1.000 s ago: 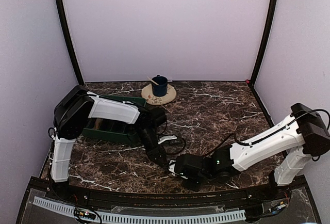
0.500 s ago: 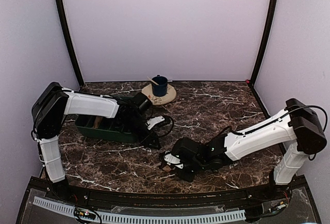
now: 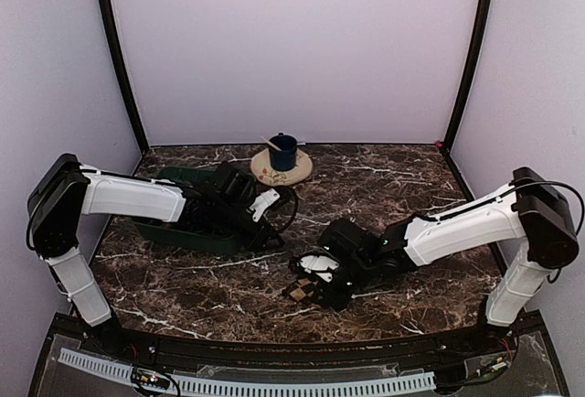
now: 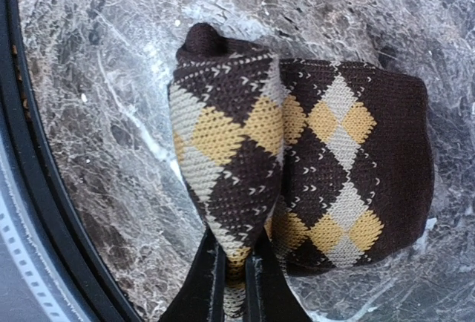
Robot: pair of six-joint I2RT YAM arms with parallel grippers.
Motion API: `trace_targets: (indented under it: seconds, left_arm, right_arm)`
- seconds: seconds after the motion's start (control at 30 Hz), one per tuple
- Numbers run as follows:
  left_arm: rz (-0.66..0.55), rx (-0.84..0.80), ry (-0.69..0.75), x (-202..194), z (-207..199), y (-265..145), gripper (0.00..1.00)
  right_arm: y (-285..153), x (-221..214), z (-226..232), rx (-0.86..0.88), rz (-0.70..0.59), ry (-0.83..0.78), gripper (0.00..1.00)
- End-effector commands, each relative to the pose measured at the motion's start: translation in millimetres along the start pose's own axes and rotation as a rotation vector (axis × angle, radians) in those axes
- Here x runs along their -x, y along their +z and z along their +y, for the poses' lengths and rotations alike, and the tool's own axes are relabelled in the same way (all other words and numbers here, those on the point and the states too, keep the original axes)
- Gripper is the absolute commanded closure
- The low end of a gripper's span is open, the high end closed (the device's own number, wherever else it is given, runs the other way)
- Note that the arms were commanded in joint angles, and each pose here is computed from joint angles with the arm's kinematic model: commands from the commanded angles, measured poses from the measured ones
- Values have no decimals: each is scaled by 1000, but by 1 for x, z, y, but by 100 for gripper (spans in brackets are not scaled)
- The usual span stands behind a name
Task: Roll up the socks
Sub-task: Roll the sock at the center of the board.
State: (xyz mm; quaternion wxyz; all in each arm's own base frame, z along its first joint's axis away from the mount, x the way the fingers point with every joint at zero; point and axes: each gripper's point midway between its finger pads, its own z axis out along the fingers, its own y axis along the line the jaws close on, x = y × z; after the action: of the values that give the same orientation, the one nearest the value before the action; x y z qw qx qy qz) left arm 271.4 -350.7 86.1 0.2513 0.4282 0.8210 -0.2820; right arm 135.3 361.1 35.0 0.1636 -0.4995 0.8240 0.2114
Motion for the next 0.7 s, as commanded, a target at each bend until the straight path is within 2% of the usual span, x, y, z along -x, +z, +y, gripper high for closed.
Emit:
trace_targets:
  seconds: [0.0,0.47,0.67]
  left_arm:
    - [-86,-13,49,19,-13,-5,63]
    - [-152,30,246,9,-48,-6,62]
    - [-152,-15,352,-3,-76,-4,61]
  right_arm:
    - [-5,2,10,118,-8,49,100]
    - [-1,-8,9,296,46,187,100]
    - [8,-15,13,343,76,220,100]
